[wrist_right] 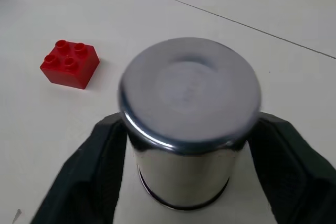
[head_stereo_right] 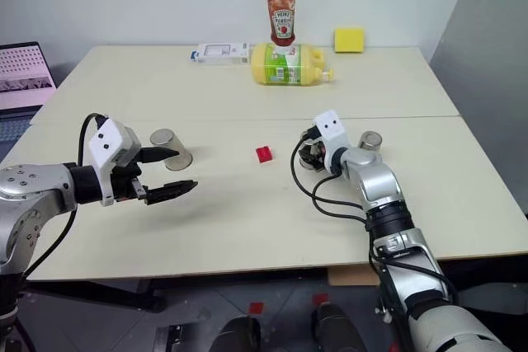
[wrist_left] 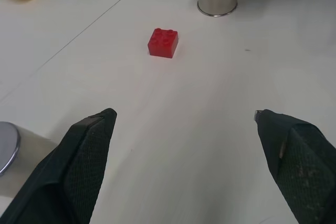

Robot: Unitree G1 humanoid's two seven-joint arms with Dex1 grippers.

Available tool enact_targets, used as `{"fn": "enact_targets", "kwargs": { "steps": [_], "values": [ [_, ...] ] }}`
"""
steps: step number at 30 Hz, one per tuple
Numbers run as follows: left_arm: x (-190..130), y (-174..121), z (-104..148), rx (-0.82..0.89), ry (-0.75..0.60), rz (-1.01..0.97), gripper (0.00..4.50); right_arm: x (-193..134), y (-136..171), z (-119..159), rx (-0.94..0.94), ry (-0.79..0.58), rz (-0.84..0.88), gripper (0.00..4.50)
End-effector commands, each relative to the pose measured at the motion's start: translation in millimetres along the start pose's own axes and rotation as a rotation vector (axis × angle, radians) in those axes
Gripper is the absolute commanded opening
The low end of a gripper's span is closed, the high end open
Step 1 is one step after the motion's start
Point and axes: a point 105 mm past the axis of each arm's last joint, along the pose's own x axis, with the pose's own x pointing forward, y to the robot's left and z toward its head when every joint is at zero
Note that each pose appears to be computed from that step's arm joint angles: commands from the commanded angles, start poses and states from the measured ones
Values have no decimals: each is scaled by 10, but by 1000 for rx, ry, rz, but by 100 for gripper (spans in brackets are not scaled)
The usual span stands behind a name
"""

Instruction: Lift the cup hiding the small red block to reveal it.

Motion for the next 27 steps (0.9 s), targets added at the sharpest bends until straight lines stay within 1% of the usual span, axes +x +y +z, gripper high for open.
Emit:
{"fn": "enact_targets", "kwargs": {
  "steps": [1,6,7,9,12,15,16,19,21,25,27],
  "values": [
    [0,-1,64,36,-19,3,450,-134,-69,504,41,-194,-26,447],
    [-21,-14,50,32,-19,3,450,-460,-106,990,-37,-369,-47,447],
    [-26,-15,50,31,-19,4,450,-512,-106,1037,-48,-388,-49,447],
    [-78,9,28,20,-16,27,450,-723,-26,1125,-135,-447,6,447],
    [-151,19,-5,9,-9,52,450,-992,179,991,-237,-444,159,447],
    [-204,15,-44,7,2,58,450,-1266,450,657,-297,-371,385,447],
    [-221,27,-64,7,10,66,450,-1343,490,521,-311,-330,428,447],
    [-246,39,-100,12,23,77,450,-1473,463,271,-317,-256,450,447],
    [-257,37,-98,5,21,78,450,-1532,411,170,-313,-226,443,447],
    [-255,31,-99,-6,16,76,450,-1579,285,27,-355,-200,392,447],
    [-235,37,-87,-12,2,73,450,-1567,229,13,-335,-211,364,447]
  ]
}}
